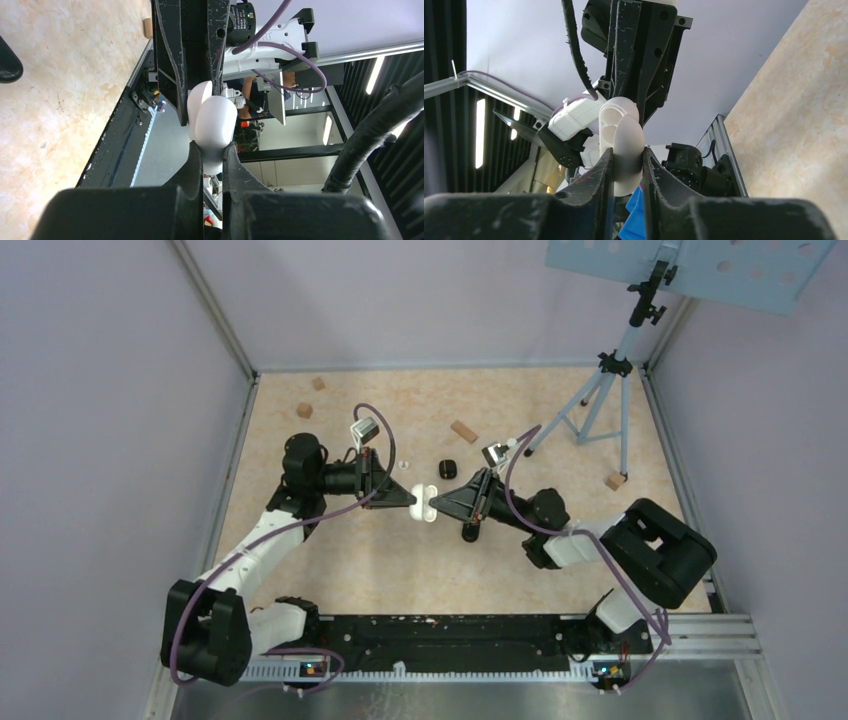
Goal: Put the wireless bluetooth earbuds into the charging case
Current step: Pass from the left arm to the right
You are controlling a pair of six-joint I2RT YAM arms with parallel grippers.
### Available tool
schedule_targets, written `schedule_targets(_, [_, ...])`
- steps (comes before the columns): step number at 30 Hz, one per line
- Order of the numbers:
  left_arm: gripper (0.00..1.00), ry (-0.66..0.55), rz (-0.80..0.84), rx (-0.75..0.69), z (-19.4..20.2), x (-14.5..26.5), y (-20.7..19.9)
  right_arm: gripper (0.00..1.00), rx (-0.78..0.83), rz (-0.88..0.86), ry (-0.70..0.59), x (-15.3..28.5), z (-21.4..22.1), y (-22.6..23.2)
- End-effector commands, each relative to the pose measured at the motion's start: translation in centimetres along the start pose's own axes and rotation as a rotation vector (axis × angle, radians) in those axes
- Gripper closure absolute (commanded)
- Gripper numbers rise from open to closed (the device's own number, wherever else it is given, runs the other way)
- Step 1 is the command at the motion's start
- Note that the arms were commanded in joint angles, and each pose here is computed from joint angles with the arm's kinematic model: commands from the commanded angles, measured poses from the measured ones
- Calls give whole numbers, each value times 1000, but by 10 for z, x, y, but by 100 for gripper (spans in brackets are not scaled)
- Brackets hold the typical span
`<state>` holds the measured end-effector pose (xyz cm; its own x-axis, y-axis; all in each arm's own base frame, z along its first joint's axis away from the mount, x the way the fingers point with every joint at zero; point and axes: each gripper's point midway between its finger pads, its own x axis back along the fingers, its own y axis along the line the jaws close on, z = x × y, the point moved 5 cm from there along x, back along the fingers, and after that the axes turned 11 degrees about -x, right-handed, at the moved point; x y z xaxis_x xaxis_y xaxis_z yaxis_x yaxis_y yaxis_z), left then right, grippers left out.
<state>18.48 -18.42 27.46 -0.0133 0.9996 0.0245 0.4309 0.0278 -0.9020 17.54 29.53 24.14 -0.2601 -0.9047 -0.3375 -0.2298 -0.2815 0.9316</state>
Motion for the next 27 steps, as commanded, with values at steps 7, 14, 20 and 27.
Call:
schedule_targets(7, [89, 0, -38, -97, -1, 2, -4, 100, 124, -176, 4, -2, -2, 41])
schedule_targets(14, [49, 0, -102, -118, -3, 3, 2, 100, 90, 12, -23, -5, -7, 25])
schedule_targets(20, [27, -7, -135, -124, -2, 3, 6, 100, 112, 233, -62, -2, -12, 13])
schedule_targets(27, [4, -79, -300, -215, -10, 8, 11, 100, 144, 573, -146, 17, -24, 0])
